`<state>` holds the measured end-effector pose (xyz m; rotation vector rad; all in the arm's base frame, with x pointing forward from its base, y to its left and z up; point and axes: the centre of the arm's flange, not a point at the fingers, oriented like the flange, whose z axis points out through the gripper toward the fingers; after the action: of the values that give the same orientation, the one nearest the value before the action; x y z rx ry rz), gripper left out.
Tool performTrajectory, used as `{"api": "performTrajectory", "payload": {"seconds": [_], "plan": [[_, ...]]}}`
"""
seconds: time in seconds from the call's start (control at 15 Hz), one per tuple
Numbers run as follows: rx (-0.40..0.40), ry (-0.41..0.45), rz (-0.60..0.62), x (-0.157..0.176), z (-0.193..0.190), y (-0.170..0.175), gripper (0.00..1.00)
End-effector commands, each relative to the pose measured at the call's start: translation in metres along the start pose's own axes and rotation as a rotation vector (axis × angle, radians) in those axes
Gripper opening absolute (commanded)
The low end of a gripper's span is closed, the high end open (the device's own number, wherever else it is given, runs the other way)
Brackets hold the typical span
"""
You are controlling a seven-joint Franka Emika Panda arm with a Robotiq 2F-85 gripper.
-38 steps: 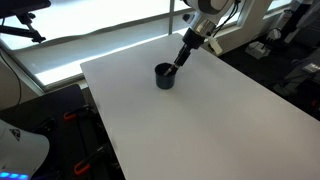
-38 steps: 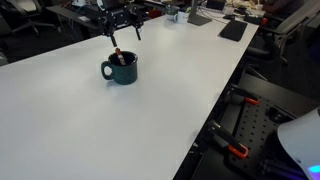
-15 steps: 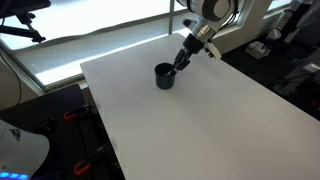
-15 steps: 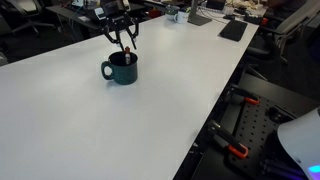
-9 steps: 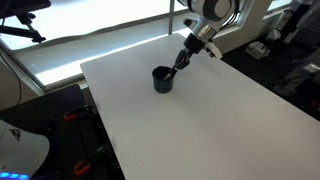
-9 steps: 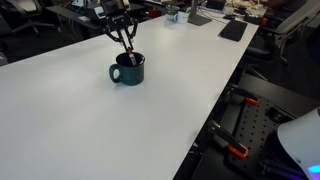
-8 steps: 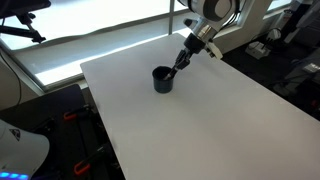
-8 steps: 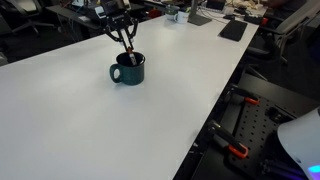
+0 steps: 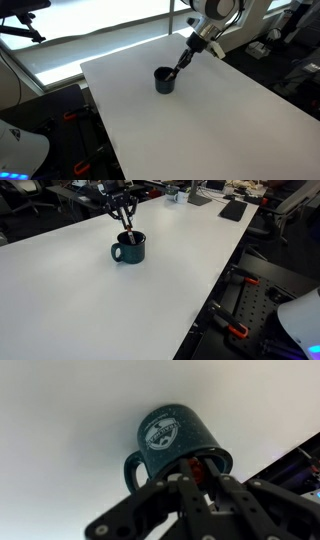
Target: Remove the marker from the mug cup
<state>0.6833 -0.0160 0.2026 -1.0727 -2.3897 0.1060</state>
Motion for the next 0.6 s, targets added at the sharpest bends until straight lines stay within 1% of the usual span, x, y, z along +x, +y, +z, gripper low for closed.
{"api": "performTrajectory", "payload": {"seconds": [0.0,0.27,0.53], "plan": [[-0.060,-0.071,0.026,0.034,-0.028,-0.004,0.04],[-0.106,-0.137,0.011,0.066,-0.057,-0.003,0.04],[-0.158,-0.228,-0.004,0.100,-0.090,-0.007,0.04]]}}
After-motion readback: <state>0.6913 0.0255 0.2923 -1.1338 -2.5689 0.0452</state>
